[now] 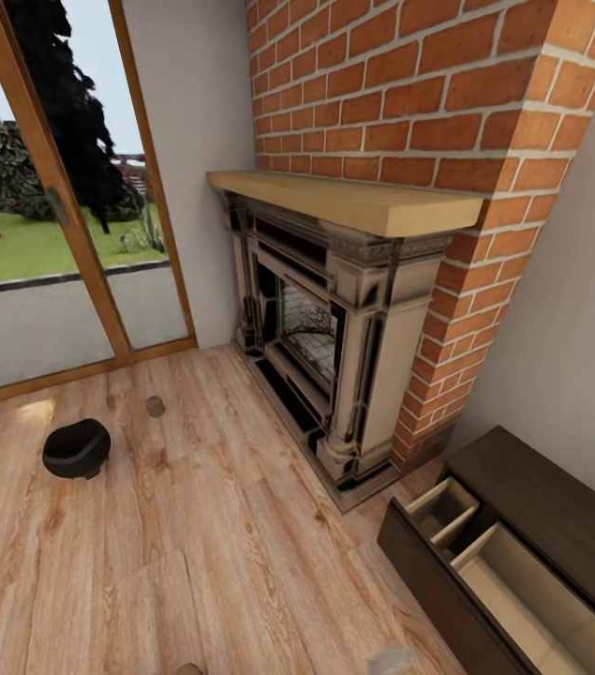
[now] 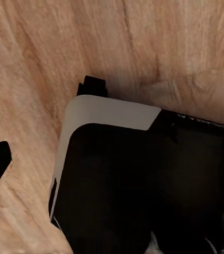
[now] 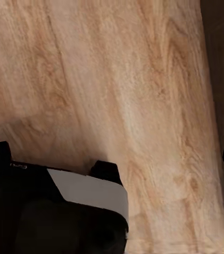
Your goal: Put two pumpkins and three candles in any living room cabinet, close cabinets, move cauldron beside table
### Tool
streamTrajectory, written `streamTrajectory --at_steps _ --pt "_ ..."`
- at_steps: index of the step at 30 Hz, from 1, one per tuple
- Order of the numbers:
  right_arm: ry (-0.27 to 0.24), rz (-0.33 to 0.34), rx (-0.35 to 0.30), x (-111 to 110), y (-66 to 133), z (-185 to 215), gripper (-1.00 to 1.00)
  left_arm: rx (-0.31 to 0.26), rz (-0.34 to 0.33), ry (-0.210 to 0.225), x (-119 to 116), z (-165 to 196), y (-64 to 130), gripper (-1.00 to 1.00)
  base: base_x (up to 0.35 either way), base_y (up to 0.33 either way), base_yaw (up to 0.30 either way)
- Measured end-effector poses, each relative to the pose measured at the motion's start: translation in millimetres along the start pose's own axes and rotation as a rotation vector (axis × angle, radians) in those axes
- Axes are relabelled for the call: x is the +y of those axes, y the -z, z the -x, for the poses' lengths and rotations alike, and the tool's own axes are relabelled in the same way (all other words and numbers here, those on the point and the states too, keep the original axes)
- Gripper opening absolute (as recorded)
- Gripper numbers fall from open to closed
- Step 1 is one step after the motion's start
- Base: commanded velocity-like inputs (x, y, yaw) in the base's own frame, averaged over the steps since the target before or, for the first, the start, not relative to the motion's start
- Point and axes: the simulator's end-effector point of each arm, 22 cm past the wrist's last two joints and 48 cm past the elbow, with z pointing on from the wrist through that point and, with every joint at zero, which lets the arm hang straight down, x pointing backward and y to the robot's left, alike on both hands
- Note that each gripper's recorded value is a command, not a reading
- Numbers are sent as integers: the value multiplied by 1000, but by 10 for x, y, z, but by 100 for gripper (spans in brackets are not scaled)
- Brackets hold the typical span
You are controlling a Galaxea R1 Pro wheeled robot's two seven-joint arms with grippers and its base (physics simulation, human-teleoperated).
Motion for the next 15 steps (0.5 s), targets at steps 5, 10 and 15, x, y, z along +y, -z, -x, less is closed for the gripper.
streamTrajectory --at_steps 5,10,15 --pt "17 125 54 277 9 246 100 -44 271 -38 142 423 109 100 0 0 0" --pt "10 124 18 253 -40 443 100 -71 259 -48 13 554 73 100 0 0 0" --pt "5 126 0 265 -91 522 100 -115 228 -62 -165 778 64 100 0 0 0"
